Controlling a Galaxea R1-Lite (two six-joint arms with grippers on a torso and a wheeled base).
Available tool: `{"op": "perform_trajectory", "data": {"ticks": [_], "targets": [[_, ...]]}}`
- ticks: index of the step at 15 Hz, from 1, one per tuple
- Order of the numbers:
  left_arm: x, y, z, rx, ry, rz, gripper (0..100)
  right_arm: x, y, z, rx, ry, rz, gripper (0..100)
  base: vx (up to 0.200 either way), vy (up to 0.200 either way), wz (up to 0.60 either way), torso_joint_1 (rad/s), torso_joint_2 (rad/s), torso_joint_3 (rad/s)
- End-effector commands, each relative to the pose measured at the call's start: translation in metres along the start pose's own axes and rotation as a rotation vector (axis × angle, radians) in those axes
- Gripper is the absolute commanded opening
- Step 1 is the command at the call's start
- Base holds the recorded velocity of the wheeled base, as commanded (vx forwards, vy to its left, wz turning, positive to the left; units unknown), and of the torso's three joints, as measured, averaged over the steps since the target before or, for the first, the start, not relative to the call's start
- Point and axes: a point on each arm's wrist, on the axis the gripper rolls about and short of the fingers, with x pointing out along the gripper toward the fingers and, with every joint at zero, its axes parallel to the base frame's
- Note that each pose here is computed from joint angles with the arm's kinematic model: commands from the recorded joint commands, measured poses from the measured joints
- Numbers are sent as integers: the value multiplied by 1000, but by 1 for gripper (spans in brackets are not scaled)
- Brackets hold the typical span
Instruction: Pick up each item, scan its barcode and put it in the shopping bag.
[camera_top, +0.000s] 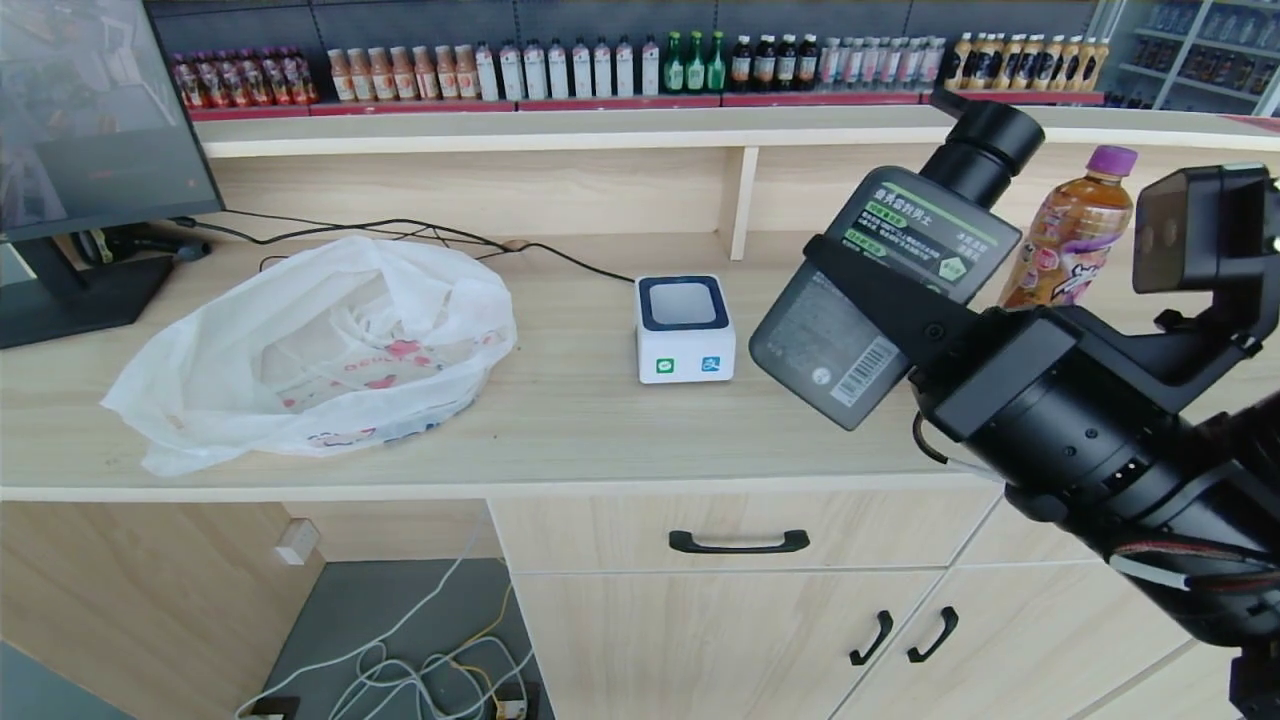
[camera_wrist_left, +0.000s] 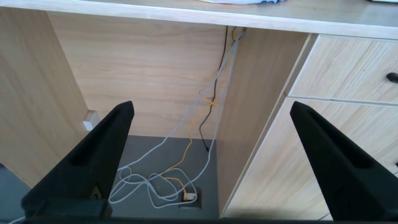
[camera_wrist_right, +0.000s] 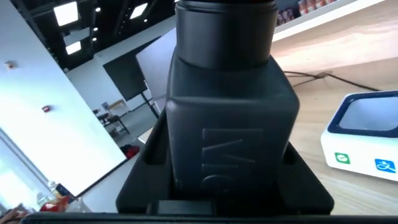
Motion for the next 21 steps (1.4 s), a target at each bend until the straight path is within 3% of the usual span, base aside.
{"op": "perform_trajectory", "data": {"ticks": [1, 6, 21], "targets": [[0, 0, 0, 0, 0, 0, 100, 7, 4, -9, 34, 32, 48, 0, 0, 0, 0, 0, 0, 0], [0, 0, 0, 0, 0, 0, 100, 16, 35, -10, 157, 47, 199, 0, 0, 0, 0, 0, 0, 0], [0, 0, 0, 0, 0, 0, 100, 20, 43, -18, 218, 118, 306, 0, 0, 0, 0, 0, 0, 0]]}}
